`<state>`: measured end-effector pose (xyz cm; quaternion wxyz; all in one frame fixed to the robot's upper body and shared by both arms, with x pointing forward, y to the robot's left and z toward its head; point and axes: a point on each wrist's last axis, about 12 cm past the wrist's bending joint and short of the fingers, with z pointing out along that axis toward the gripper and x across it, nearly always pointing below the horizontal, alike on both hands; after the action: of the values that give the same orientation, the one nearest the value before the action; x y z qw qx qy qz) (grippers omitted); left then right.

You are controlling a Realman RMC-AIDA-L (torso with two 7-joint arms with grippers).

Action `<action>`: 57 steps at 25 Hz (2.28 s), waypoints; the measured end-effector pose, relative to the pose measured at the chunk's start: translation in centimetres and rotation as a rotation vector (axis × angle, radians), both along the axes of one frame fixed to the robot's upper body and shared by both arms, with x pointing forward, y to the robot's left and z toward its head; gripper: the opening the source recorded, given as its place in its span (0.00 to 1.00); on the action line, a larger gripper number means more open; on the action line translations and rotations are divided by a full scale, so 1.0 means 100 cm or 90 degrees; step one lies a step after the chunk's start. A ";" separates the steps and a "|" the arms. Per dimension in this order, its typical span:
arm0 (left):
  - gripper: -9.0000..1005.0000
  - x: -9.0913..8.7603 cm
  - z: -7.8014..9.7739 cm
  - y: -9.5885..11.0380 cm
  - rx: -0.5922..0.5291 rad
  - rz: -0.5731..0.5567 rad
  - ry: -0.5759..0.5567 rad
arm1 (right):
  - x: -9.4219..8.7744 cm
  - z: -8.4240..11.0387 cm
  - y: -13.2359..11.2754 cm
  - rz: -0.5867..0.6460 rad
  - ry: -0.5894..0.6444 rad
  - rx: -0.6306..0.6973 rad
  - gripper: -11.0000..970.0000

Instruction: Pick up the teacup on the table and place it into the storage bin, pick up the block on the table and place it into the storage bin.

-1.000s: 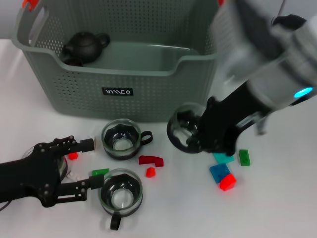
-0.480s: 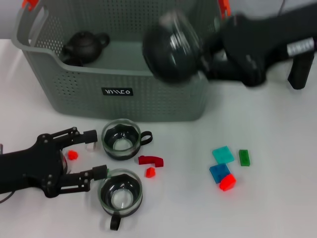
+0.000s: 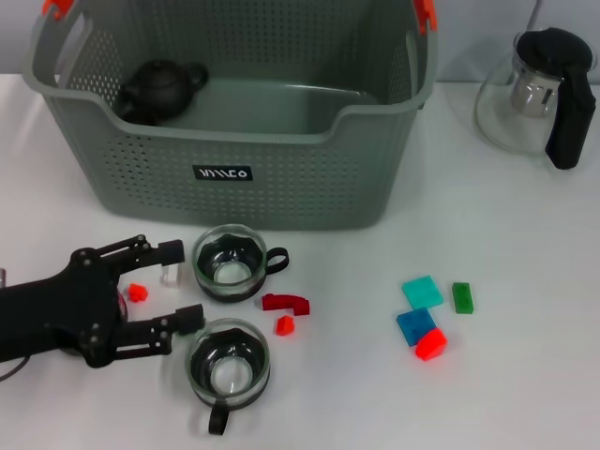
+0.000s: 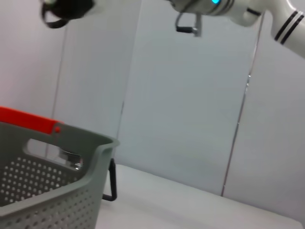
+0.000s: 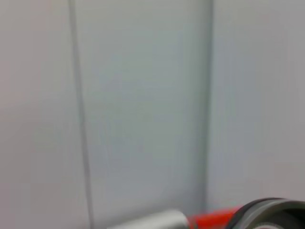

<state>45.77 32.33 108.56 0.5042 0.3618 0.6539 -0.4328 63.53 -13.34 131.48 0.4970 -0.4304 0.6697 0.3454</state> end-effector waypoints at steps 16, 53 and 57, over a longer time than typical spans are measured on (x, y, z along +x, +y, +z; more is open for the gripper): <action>0.84 0.001 -0.002 0.004 -0.014 0.041 0.014 | 0.054 -0.041 0.104 -0.115 -0.022 -0.396 0.12; 0.84 -0.001 -0.008 0.003 -0.021 0.054 0.030 | 0.050 -0.133 0.111 -0.130 -0.014 -0.466 0.17; 0.84 -0.001 -0.009 0.003 -0.023 0.053 0.031 | 0.050 -0.133 0.108 -0.129 -0.003 -0.472 0.17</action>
<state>45.63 32.62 107.69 0.5120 0.3146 0.6727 -0.4317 68.49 -2.54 118.13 0.3407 -0.5135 0.7871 0.0276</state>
